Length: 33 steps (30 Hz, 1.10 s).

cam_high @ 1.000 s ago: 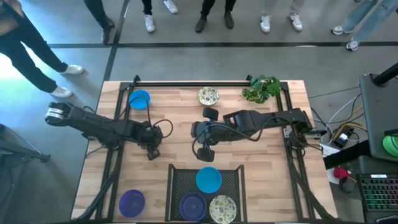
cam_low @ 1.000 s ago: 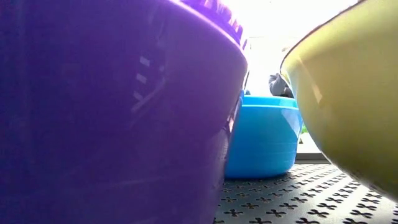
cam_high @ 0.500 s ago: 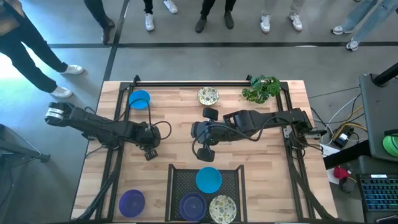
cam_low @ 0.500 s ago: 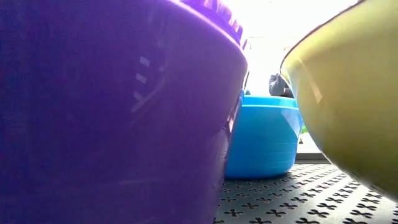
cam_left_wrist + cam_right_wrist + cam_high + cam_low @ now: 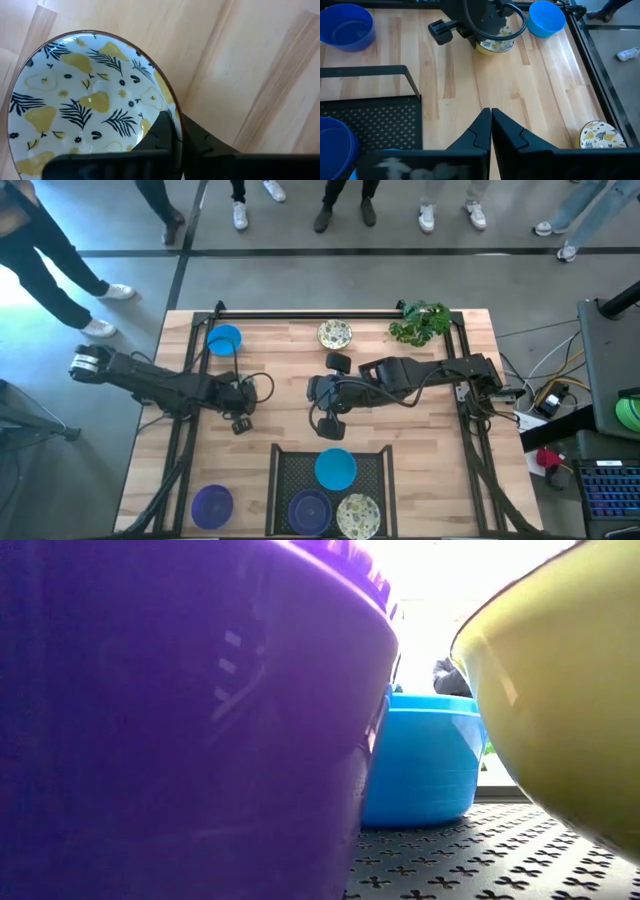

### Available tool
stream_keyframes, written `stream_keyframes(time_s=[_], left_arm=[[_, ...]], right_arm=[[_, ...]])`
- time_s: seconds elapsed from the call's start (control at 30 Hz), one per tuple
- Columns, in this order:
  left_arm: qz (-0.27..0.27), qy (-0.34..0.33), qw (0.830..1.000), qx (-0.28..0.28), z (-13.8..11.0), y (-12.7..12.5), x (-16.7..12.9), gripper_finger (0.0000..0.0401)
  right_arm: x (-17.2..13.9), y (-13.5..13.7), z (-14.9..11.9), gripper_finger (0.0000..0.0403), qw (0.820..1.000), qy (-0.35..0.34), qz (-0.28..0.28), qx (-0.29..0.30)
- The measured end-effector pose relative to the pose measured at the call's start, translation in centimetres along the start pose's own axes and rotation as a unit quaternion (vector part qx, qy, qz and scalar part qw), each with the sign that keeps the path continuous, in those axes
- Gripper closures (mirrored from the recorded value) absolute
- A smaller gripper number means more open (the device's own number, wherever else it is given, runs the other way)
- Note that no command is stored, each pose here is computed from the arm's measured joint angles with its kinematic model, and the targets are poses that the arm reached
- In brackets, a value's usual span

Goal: Pick & Place Mini bowls
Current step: Stack the bottom white patterned bowl on top of the white patterned bowl on the shelf

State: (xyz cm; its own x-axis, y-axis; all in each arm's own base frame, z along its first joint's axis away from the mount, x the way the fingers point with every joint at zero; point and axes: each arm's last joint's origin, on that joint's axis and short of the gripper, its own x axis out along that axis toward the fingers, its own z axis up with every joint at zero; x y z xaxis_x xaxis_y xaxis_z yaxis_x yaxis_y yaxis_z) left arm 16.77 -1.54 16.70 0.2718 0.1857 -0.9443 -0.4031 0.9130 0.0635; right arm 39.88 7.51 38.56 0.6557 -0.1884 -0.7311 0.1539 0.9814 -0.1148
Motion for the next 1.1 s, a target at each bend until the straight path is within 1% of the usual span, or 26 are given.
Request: stream_keyframes(time_s=[0.2,0.27,0.5,0.67,0.8,0.9,1.1], left_arm=[[-0.002,-0.001,1.0,0.018,0.5,-0.1,-0.6,0.0396],[-0.011,-0.003,1.0,0.021,0.9,-0.3,-1.1,0.0398],[-0.013,-0.037,0.998,0.044,2.4,-0.6,-2.6,0.0398],[-0.015,-0.07,0.995,0.063,3.7,-0.9,-4.1,0.0398],[-0.019,-0.098,0.991,0.086,5.0,-1.2,-5.5,0.0398],[-0.016,-0.107,0.988,0.108,6.3,-1.7,-6.1,0.0398],[-0.005,-0.101,0.979,0.177,9.9,-3.8,-5.9,0.0398]], right_arm=[[0.0,0.0,0.0,0.0394,1.0,0.0,0.0,0.0],[0.0,0.0,0.0,0.0394,1.0,0.0,0.0,0.0],[-0.2,-0.1,0.1,0.0394,1.0,-0.003,0.001,0.0],[-1.2,-0.4,0.2,0.0394,1.0,-0.013,0.003,0.003],[-2.5,-0.8,0.3,0.0394,1.0,-0.026,0.005,0.009],[-3.2,-1.1,0.3,0.0394,0.999,-0.035,0.0,0.014],[-4.2,-1.4,0.3,0.0394,0.999,-0.041,0.0,0.016]])
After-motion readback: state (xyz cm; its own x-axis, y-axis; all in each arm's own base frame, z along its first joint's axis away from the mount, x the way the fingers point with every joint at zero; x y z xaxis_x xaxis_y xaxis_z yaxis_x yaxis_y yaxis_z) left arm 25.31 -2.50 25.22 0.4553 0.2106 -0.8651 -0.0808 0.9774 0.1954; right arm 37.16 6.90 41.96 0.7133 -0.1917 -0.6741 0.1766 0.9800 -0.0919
